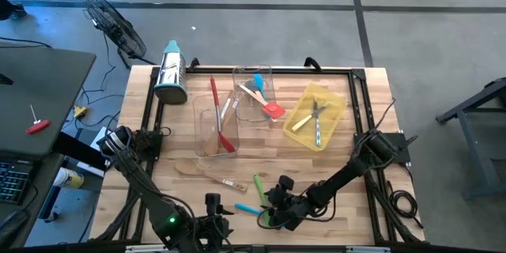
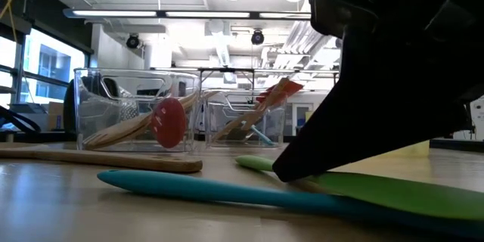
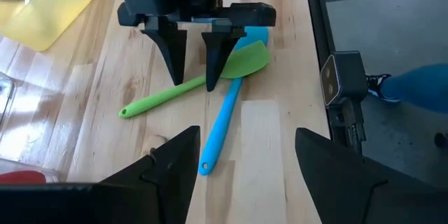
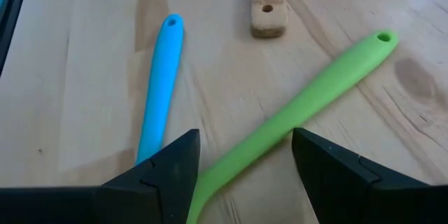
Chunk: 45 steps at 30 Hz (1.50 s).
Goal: Pick & Place Kitchen Items
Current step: Put the green spatula into the top right transparent bin
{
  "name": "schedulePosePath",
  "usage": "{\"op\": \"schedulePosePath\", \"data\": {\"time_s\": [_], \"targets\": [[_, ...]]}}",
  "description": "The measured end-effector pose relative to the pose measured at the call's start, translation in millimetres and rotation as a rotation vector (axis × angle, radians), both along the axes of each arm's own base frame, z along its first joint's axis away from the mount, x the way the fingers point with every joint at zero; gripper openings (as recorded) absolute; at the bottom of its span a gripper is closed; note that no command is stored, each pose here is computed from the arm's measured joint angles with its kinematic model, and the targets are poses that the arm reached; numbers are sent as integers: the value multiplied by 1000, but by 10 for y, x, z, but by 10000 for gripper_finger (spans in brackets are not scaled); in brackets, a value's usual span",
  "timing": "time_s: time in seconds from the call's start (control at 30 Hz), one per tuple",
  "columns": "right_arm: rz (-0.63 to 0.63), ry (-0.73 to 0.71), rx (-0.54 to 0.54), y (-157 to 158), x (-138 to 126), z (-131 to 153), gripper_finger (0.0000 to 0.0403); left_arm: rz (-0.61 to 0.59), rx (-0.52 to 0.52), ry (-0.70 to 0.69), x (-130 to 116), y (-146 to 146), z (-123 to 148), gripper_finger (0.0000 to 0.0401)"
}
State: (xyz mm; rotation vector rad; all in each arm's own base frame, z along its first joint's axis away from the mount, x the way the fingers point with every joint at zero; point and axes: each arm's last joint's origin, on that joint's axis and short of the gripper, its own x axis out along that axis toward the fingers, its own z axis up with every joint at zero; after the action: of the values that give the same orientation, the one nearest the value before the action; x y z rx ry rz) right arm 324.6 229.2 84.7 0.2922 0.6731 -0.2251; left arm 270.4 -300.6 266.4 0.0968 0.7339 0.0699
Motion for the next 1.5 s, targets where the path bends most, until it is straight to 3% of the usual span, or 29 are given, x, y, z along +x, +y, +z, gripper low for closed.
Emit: {"op": "schedulePosePath", "data": {"time_s": [0.4,0.7,0.87,1.5], "targets": [[15,76,17,-70,6,-43,214,2,-2,-1,0,0,0,228],[-19,149,52,-159,8,-59,124,4,-22,8,-2,-4,-2,228],[-33,167,83,-184,14,-59,97,3,-24,11,-2,-4,-3,228],[-27,175,110,-177,15,-56,92,25,-17,0,43,38,0,228]]}}
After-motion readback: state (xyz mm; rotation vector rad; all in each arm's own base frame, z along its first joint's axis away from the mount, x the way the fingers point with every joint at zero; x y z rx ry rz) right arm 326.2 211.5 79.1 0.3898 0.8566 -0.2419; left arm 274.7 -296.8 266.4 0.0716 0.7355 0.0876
